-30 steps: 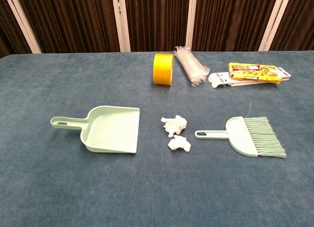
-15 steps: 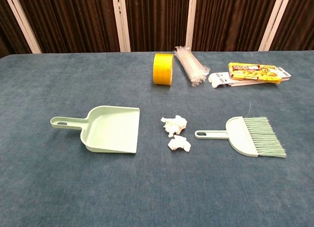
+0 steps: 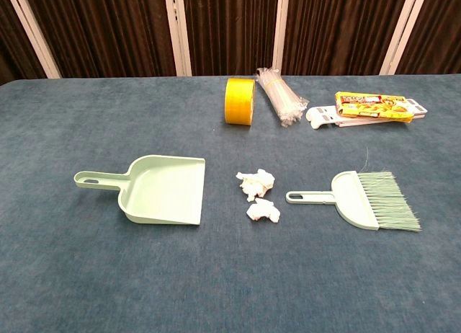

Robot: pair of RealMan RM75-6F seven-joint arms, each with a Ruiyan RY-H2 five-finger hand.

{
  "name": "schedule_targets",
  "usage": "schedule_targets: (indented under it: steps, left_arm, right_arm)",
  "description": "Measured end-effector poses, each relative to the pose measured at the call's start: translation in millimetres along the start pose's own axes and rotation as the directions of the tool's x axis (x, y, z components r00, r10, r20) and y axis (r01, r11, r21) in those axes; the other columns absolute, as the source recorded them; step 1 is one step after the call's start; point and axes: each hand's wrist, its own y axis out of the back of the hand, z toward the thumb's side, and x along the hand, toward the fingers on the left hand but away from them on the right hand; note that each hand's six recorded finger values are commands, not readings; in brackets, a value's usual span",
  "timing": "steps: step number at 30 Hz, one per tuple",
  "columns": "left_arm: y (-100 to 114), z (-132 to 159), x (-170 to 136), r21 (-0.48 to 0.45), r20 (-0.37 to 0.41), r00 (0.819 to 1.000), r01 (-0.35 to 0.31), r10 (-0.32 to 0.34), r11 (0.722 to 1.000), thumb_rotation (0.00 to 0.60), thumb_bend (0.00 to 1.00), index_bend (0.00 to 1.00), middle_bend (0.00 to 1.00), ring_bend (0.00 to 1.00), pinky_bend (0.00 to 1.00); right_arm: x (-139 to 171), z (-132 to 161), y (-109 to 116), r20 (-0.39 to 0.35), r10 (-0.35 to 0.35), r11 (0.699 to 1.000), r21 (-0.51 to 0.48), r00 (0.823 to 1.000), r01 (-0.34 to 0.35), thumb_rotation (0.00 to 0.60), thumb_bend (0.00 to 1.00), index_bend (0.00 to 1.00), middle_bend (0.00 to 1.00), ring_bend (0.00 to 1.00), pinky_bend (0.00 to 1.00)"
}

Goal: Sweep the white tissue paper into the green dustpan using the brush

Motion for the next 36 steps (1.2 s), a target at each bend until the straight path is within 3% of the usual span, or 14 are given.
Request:
schedule_targets:
  steps: [4,7,11,23,26,31,36]
  left_arm:
    - [5,21,24,0.017,0.026,1.000,-0.016,0.015,1.000,0.600,0.21,0.27,0.92,0.87,0.84]
    - [6,40,42,0.024,0.046,0.999,-0.009,0.008,1.000,0.600,0.25,0.39,1.00,0.96,0.93]
    - [-1,63,61,0.021,0.054,0.998,0.040,-0.041,0.999,0.600,0.30,0.45,1.00,1.00,0.98]
    - [-41,131,89,0.059,0.063,0.976,0.207,-0.210,0.977,0.600,0.31,0.43,1.00,1.00,1.00]
    - [-50,149,92,0.069,0.075,0.970,0.228,-0.232,0.971,0.600,0.27,0.40,1.00,1.00,1.00]
    - [-62,172,97,0.067,0.076,0.965,0.247,-0.251,0.967,0.600,0.11,0.28,1.00,1.00,1.00]
    - [-59,179,100,0.046,0.067,0.972,0.224,-0.227,0.973,0.600,0.09,0.25,1.00,1.00,1.00]
  right_arm:
    - [-1,0,0,0.000,-0.003,1.000,-0.004,1.000,0.003,0.600,0.35,0.00,0.00,0.00,0.04]
    - [-1,-1,1,0.004,-0.005,1.000,-0.008,1.000,0.005,0.600,0.35,0.00,0.00,0.00,0.04]
    - [-2,-2,1,0.006,-0.006,1.000,-0.012,1.000,0.006,0.600,0.35,0.00,0.00,0.00,0.04]
    - [-2,-3,2,0.009,-0.004,1.000,-0.021,1.000,0.004,0.600,0.35,0.00,0.00,0.00,0.04]
    - [-3,-3,1,0.008,-0.001,1.000,-0.022,1.000,0.002,0.600,0.35,0.00,0.00,0.00,0.04]
    - [-3,-3,1,0.012,0.002,1.000,-0.028,1.000,-0.002,0.600,0.35,0.00,0.00,0.00,0.04]
    - [-4,2,-1,0.003,0.012,0.999,-0.040,1.000,-0.011,0.600,0.35,0.00,0.00,0.00,0.04]
